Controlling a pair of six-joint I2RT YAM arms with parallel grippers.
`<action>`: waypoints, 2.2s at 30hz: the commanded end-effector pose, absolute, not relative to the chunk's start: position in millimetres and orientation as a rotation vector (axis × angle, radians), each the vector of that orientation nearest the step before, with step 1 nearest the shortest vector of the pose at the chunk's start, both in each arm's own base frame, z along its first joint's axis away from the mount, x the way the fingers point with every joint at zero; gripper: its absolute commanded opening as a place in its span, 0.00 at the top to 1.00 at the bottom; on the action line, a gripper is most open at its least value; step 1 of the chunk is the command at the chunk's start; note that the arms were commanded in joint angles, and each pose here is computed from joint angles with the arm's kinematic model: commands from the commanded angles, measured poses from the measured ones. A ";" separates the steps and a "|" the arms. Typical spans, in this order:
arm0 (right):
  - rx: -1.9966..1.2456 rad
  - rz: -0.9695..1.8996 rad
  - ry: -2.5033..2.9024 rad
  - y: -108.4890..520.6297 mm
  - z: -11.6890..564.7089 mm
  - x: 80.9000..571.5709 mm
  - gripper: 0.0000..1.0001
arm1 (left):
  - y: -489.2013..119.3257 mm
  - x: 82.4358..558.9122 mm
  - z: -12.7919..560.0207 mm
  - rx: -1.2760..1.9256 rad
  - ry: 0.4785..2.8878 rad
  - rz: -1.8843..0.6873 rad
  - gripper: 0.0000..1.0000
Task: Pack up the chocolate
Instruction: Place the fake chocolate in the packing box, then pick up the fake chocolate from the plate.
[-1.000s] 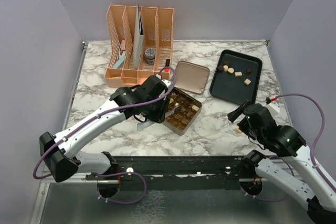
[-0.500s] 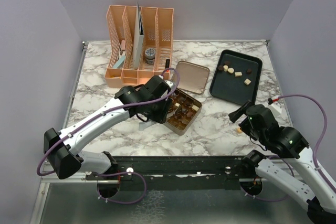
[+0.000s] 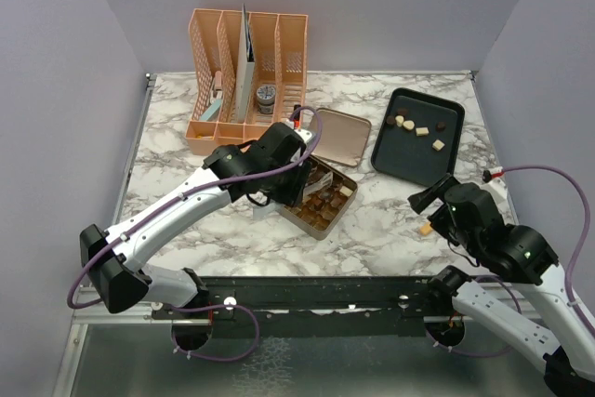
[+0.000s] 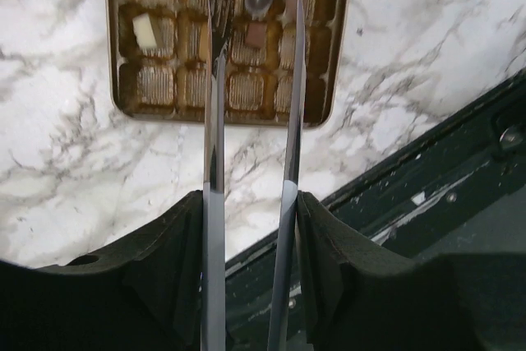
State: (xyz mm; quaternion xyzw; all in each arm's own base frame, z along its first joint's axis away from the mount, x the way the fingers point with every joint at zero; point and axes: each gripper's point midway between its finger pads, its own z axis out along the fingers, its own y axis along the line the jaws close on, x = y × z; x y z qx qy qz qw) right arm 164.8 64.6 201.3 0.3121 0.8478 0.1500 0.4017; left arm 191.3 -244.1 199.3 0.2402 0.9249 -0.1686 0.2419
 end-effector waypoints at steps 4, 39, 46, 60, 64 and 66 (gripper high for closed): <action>0.793 0.410 2.034 52.4 246.7 165.2 0.10 | -294.7 260.5 262.8 0.609 2.160 -0.535 0.51; 0.786 0.480 1.803 18.3 324.7 150.0 0.12 | -561.0 364.7 139.2 0.992 1.792 -0.512 0.52; 0.788 0.501 1.821 23.0 317.0 149.4 0.12 | -566.6 379.0 118.3 0.999 1.786 -0.446 0.51; 0.790 0.513 1.813 23.1 318.9 149.1 0.12 | -582.7 389.0 92.6 1.005 1.764 -0.447 0.50; 0.793 0.517 1.812 23.5 318.7 149.0 0.12 | -585.8 390.8 83.2 1.004 1.770 -0.446 0.50; 0.794 0.517 1.811 23.0 319.1 148.7 0.12 | -585.9 391.9 81.7 0.996 1.771 -0.442 0.50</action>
